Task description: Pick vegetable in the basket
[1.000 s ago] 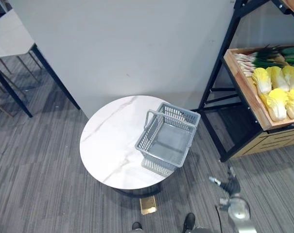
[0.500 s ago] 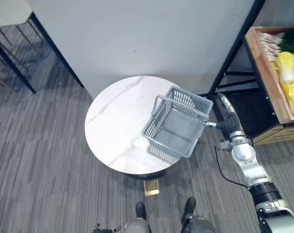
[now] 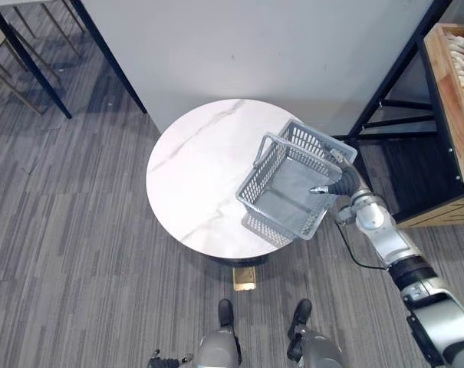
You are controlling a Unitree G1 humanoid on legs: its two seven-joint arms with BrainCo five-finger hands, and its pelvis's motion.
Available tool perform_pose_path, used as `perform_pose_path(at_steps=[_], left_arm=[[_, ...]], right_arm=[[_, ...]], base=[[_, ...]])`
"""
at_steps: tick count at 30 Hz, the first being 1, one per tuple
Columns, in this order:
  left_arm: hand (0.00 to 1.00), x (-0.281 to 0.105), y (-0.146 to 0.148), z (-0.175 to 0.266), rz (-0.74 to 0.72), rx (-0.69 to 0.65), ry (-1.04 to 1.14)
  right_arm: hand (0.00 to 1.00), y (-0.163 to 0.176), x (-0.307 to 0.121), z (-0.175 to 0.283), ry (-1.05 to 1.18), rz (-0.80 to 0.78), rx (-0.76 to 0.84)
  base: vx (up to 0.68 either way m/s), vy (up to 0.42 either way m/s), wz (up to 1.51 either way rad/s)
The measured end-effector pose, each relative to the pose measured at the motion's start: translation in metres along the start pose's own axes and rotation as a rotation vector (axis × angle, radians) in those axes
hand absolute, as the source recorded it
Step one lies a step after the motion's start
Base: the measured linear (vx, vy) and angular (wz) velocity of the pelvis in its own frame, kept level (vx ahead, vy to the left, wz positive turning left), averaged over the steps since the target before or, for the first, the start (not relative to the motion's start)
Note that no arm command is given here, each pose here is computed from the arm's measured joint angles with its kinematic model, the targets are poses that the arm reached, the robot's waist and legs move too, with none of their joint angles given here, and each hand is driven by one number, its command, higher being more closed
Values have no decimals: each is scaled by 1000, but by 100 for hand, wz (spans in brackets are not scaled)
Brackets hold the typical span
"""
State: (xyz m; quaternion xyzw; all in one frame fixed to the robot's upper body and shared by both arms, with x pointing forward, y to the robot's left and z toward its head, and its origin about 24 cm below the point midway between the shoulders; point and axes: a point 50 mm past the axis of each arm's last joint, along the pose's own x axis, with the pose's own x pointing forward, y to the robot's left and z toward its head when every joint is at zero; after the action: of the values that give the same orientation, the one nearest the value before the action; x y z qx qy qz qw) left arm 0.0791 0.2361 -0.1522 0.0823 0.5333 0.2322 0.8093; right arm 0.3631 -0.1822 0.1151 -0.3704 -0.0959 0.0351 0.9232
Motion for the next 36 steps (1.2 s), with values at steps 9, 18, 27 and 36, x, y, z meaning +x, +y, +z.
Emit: perform_pose_path(at_steps=[9,18,27,36], left_arm=[[0,-1,-6,8,-16,30,-38],[0,0,-7,16,-17,30,-48],[0,0,-7,20,-12,28,-62],[0,1,-4,23,-5,33,-79]], right_arm=[[0,-21,19,9,-7,-16,-105],[0,-37,36,33,-58,-48,-159],[0,-50,46,39,-35,-71,-224],[0,-70,42,16,52,-77,-345]], base=[[-3,-9,8],[-17,-2,6],[-4,8,4],[0,0,0]])
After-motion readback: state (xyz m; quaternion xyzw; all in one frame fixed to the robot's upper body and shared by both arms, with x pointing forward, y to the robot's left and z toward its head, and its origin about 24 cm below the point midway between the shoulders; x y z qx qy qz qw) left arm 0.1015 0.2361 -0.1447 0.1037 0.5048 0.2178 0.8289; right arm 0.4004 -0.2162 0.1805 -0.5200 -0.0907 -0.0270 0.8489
